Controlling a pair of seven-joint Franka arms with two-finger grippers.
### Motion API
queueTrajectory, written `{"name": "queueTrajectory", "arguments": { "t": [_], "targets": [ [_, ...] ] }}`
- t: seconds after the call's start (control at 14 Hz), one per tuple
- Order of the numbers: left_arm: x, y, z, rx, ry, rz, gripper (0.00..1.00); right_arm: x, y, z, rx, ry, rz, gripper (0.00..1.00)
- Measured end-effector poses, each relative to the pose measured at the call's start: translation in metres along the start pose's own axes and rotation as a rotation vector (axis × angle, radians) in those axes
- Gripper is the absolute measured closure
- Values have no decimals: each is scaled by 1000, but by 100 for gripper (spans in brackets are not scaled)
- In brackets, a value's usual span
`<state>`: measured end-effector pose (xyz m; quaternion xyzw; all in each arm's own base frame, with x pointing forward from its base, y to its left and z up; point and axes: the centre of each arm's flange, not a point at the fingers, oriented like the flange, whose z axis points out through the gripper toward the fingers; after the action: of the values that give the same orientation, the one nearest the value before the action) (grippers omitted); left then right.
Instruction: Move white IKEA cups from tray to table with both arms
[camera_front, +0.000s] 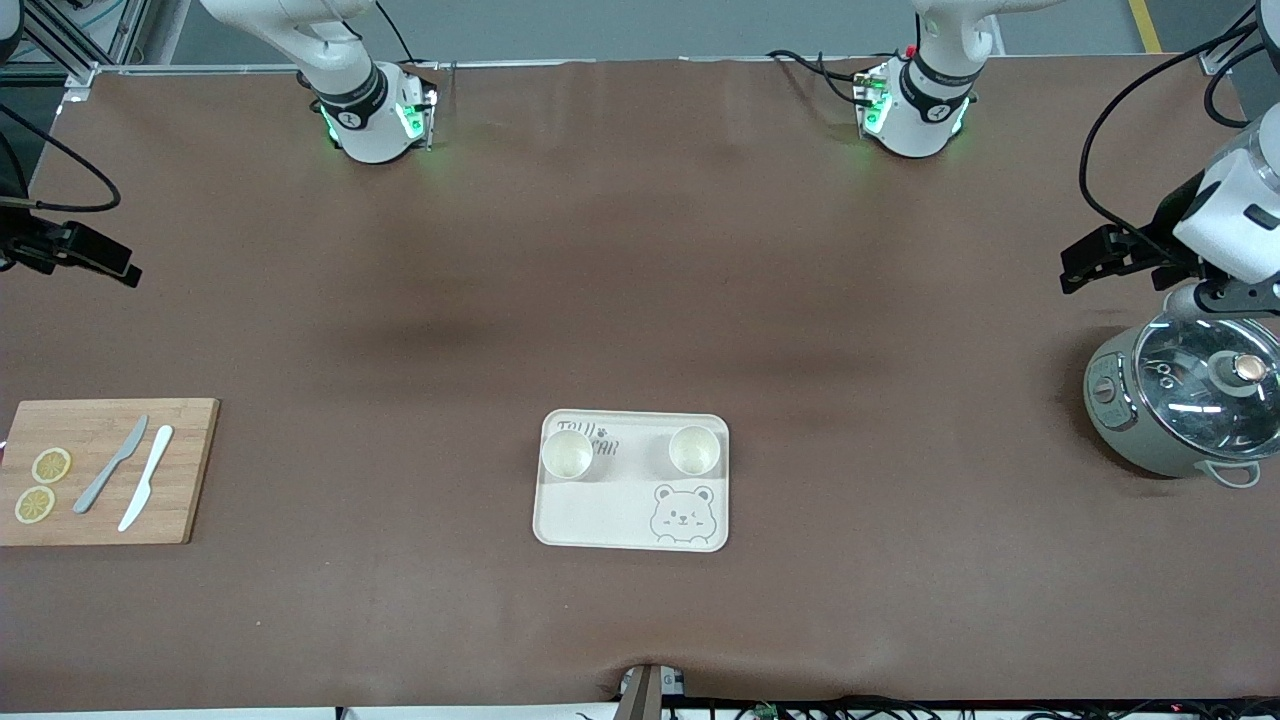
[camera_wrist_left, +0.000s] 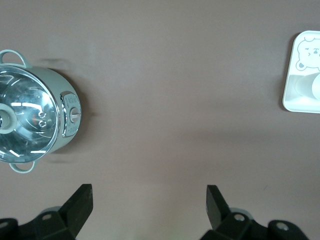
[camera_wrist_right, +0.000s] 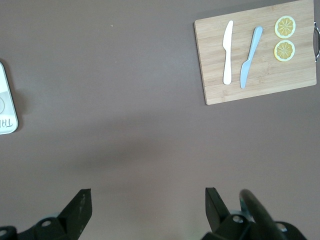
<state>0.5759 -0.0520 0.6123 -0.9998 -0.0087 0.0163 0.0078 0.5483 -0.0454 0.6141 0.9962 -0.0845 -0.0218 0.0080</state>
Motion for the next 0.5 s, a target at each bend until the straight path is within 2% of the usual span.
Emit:
{"name": "queueTrajectory", "arguments": {
  "t": [0.21,0.5],
  "targets": [
    [14,12,15,-8,-4,-8,0,0,0,1,0,-1,1,0],
    [37,78,57,-30,19,-39,0,4,0,7,-3,-12,2,0]
  ]
}}
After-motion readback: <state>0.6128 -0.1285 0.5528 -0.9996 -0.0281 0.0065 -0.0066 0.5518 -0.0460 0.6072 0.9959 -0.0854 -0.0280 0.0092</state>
